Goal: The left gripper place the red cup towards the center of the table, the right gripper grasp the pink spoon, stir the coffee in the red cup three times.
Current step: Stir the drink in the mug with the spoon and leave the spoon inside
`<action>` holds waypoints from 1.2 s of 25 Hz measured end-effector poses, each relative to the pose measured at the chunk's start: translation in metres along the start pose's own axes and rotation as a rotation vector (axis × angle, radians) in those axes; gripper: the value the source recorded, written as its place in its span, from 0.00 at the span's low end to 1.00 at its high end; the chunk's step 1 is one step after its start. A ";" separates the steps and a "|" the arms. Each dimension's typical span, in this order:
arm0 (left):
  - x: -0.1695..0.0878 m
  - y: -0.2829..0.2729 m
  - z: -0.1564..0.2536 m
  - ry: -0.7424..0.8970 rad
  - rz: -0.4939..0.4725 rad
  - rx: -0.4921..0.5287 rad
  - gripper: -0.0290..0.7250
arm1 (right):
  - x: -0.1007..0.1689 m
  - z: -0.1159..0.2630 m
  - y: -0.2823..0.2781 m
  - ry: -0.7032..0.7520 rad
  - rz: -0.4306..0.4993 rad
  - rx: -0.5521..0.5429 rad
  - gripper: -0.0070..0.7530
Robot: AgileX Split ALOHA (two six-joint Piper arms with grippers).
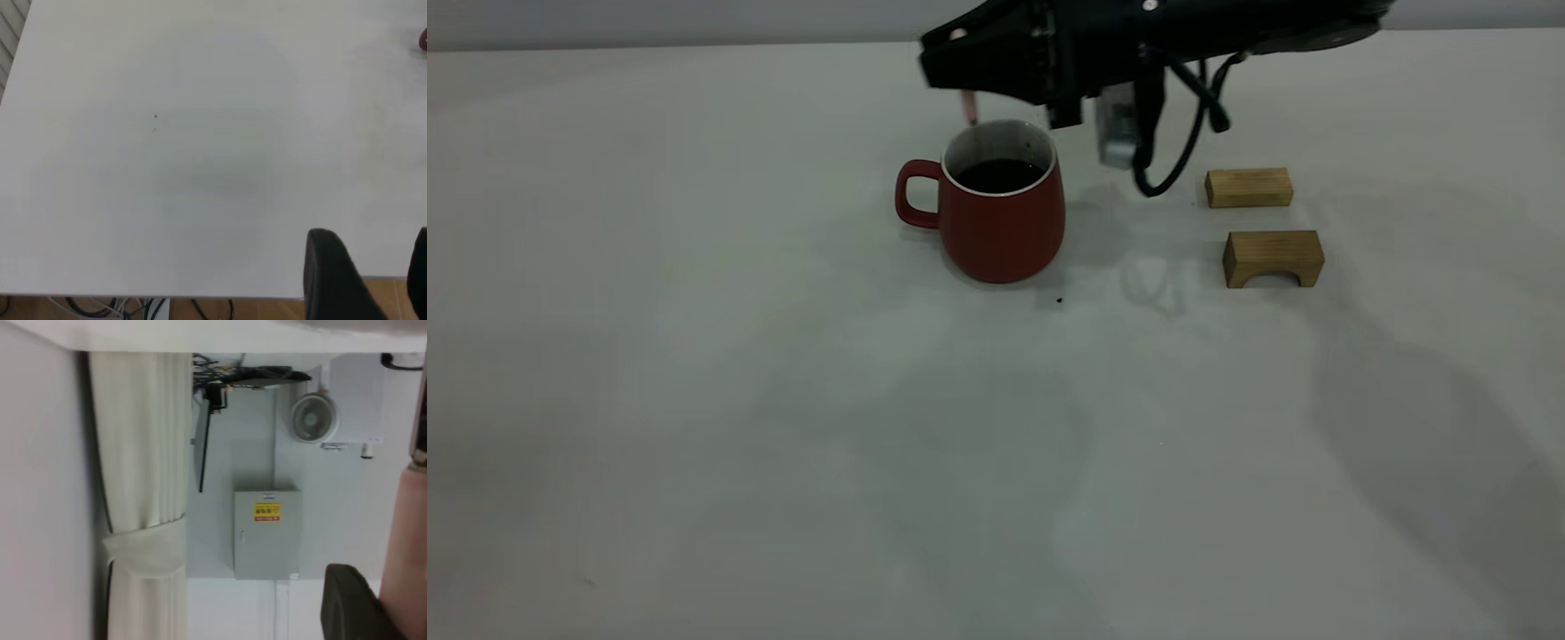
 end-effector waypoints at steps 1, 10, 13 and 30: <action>0.000 0.000 0.000 0.000 0.000 0.000 0.51 | 0.003 -0.001 -0.005 -0.006 -0.008 -0.003 0.18; 0.000 0.000 0.000 0.000 0.000 0.000 0.51 | -0.011 0.008 -0.024 0.074 0.011 -0.060 0.18; 0.000 0.000 0.000 0.000 0.000 0.000 0.51 | -0.013 0.012 -0.019 0.072 0.010 -0.046 0.18; 0.000 0.000 0.000 0.000 0.000 0.000 0.51 | 0.004 0.000 -0.012 -0.046 -0.016 -0.009 0.18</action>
Point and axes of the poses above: a point on each arm's last joint axis where the gripper is mounted, y pointing out along that axis toward the gripper, x along the wrist's bending axis when the last joint is at zero, z = x × y, the point moved 2 cm from there along y, pointing out along that axis toward the gripper, and after that the axes turned 15 degrees about y, right-handed, at the moved point
